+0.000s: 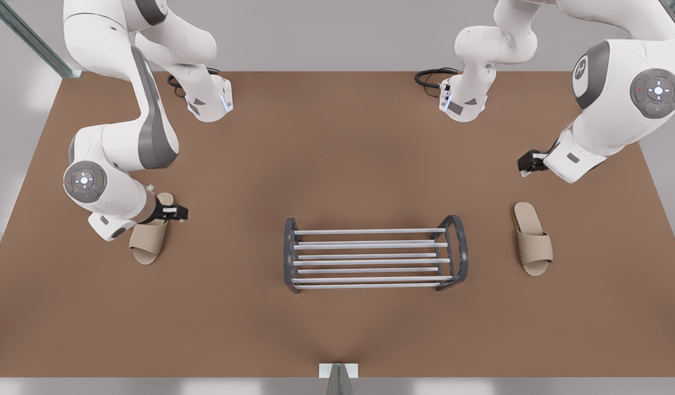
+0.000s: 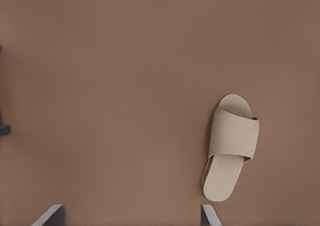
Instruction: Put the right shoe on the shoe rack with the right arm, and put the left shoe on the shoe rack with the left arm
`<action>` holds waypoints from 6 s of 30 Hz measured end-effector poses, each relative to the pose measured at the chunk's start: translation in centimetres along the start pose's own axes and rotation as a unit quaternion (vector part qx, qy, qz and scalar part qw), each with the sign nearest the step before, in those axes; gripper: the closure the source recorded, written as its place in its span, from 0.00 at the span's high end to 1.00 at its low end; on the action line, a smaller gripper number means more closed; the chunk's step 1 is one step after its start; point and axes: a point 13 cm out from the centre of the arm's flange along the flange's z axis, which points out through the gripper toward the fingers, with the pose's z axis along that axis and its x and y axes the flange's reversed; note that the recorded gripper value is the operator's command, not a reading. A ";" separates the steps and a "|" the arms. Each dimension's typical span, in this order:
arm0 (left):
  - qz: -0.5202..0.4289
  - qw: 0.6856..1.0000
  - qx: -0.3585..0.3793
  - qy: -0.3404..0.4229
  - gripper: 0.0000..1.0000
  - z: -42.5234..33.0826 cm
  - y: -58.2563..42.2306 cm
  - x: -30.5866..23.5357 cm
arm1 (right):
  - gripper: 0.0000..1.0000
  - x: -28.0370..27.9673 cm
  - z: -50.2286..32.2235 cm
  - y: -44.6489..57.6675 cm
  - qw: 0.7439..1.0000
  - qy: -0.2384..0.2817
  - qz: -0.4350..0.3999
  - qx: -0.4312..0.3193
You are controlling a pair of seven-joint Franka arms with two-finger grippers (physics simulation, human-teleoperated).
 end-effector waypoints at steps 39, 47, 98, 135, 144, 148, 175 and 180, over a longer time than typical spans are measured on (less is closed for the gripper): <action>-0.038 0.827 -0.255 -0.500 1.00 36.0 1.5 -6.0 | 1.00 3.7 24.2 -21.7 0.992 -0.112 -0.009 -0.054; -0.124 0.857 -0.132 -0.483 1.00 42.6 9.0 -4.2 | 1.00 5.8 27.0 -20.9 0.990 -0.116 -0.058 -0.050; -0.106 0.852 -0.140 -0.493 0.52 44.5 13.1 -12.7 | 0.21 2.1 32.4 -21.3 0.969 -0.214 -0.118 -0.036; 0.039 0.735 0.230 -0.636 0.21 1.8 -32.9 -5.1 | 0.21 0.5 -11.9 33.7 0.906 -0.263 -0.329 0.043; -0.001 0.768 0.197 -0.610 0.21 8.7 -32.1 -10.0 | 0.21 -0.1 -9.1 33.6 0.961 -0.238 -0.122 0.071; -0.014 0.779 0.177 -0.602 0.21 11.4 -29.9 -11.4 | 0.21 0.4 -8.9 34.1 0.968 -0.236 -0.057 0.060; 0.008 0.831 0.124 -0.542 1.00 23.6 -28.8 -10.8 | 0.39 -2.2 6.2 46.7 0.936 -0.328 0.109 0.068; 0.009 0.833 0.122 -0.540 1.00 24.0 -28.8 -10.7 | 1.00 -1.7 6.5 47.8 0.930 -0.343 0.114 0.064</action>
